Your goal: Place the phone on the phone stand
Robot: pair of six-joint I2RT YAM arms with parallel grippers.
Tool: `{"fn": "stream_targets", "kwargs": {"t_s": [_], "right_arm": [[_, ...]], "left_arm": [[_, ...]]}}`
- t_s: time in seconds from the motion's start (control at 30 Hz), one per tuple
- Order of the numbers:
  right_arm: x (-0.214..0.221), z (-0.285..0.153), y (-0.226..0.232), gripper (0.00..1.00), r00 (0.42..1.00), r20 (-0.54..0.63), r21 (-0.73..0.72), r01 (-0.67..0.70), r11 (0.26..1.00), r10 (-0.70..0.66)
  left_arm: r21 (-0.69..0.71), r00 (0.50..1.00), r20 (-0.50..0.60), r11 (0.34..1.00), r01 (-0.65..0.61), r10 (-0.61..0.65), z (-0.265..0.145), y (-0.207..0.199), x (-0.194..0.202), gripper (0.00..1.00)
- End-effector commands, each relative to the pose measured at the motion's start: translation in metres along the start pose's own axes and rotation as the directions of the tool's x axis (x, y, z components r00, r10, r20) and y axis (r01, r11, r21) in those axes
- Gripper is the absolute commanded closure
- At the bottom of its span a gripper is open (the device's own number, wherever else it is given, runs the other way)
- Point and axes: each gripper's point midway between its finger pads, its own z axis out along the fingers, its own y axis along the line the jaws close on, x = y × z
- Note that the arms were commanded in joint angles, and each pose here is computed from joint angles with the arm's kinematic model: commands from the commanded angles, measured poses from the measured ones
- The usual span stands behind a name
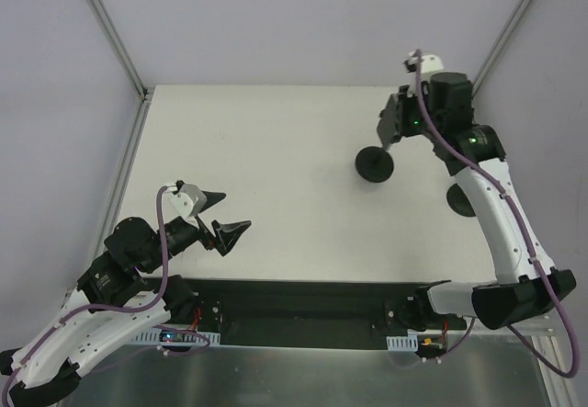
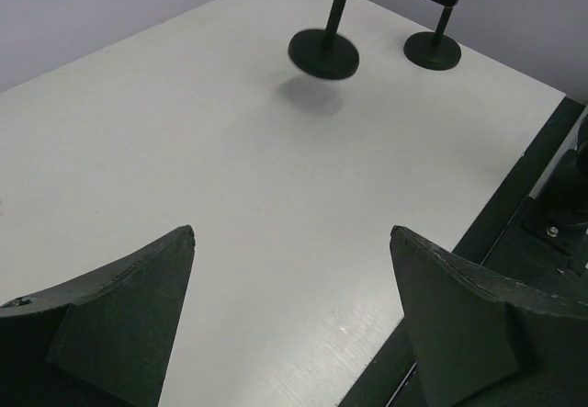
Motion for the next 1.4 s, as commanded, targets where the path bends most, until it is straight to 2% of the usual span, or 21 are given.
{"fn": "stream_targets", "kwargs": {"t_s": [0.0, 0.17, 0.3, 0.4, 0.53, 0.8, 1.37], "right_arm": [[-0.073, -0.055, -0.081, 1.00, 0.950, 0.302, 0.194, -0.142, 0.971, 0.079], [-0.082, -0.056, -0.144, 1.00, 0.931, 0.358, 0.275, -0.171, 0.946, 0.064], [-0.105, -0.056, -0.175, 1.00, 0.908, 0.418, 0.259, -0.155, 0.953, 0.034], [-0.110, -0.040, -0.188, 0.99, 0.912, 0.409, 0.242, -0.145, 0.959, 0.035], [-0.113, -0.024, -0.215, 1.00, 0.921, 0.389, 0.292, -0.136, 0.947, 0.012], [-0.085, -0.012, -0.268, 1.00, 0.950, 0.313, 0.375, -0.136, 0.917, 0.013], [-0.039, 0.012, -0.316, 1.00, 0.977, 0.214, 0.443, -0.094, 0.892, -0.004]], "left_arm": [[-0.027, 0.999, 0.047, 1.000, -0.013, 0.014, 0.001, 0.006, -0.011, 0.15], [-0.031, 0.998, 0.065, 0.999, -0.013, 0.015, -0.003, 0.007, -0.012, 0.15], [-0.015, 0.998, 0.061, 1.000, -0.014, 0.015, -0.002, 0.004, -0.011, 0.15], [0.010, 0.999, 0.048, 1.000, -0.014, 0.014, 0.000, 0.000, -0.009, 0.15], [0.004, 0.999, 0.048, 1.000, -0.014, 0.014, 0.002, 0.003, -0.010, 0.16], [0.008, 0.999, 0.036, 1.000, -0.011, 0.011, 0.007, 0.007, -0.008, 0.16], [0.018, 1.000, 0.010, 1.000, -0.005, 0.005, 0.013, 0.009, -0.003, 0.17]]}}
